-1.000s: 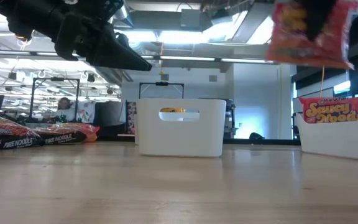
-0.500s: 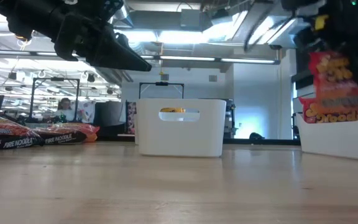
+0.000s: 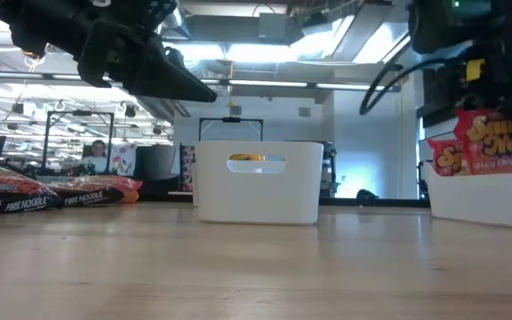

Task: Sort Maruchan noodles
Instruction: Put the orange noodle pack into the bottom right white bin

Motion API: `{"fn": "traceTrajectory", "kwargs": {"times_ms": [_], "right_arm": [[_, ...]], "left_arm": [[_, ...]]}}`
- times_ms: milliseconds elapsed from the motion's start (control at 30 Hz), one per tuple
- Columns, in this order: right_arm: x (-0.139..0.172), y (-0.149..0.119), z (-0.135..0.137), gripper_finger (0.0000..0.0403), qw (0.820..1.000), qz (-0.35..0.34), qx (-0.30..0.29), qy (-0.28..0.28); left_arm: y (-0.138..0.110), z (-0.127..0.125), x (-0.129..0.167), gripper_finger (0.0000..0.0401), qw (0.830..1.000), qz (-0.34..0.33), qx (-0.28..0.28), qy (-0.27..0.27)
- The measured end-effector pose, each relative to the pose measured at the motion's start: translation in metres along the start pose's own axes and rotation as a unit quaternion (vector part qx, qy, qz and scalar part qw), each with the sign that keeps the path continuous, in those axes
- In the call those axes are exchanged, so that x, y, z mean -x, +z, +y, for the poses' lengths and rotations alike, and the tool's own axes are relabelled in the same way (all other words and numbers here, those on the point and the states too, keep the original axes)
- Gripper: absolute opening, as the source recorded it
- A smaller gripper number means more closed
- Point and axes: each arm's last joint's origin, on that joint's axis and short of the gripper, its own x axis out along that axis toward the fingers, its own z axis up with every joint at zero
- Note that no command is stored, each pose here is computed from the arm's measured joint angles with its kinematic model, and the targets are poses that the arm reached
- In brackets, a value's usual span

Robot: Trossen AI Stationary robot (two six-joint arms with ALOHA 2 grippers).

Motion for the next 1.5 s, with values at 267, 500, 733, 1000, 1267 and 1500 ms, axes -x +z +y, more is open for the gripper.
{"fn": "traceTrajectory", "kwargs": {"times_ms": [267, 500, 733, 1000, 1267, 1500], "right_arm": [[-0.022, -0.002, -0.002, 0.0115, 1.000, -0.007, 0.010, -0.020], [-0.033, -0.002, -0.004, 0.0115, 0.998, -0.027, 0.033, -0.053], [-0.034, -0.002, -0.005, 0.0118, 0.997, -0.034, 0.026, -0.063], [-0.029, 0.000, -0.005, 0.0189, 0.997, -0.041, 0.022, -0.068], [-0.002, 0.003, -0.006, 0.0227, 0.993, -0.042, 0.026, -0.109], [0.001, 0.003, -0.008, 0.0219, 0.988, -0.048, 0.034, -0.141]], "left_arm": [[0.000, 0.000, 0.000, 0.0131, 1.000, 0.000, 0.000, 0.000], [0.000, 0.000, 0.000, 0.0131, 1.000, 0.000, 0.000, 0.000], [0.000, -0.001, 0.000, 0.0131, 1.000, -0.002, 0.000, -0.010], [0.000, -0.002, 0.000, 0.0131, 1.000, -0.005, 0.000, -0.030], [0.000, -0.002, 0.000, 0.0131, 1.000, -0.005, 0.000, -0.030], [0.000, -0.002, 0.000, 0.0131, 1.000, -0.005, 0.000, -0.030]]}}
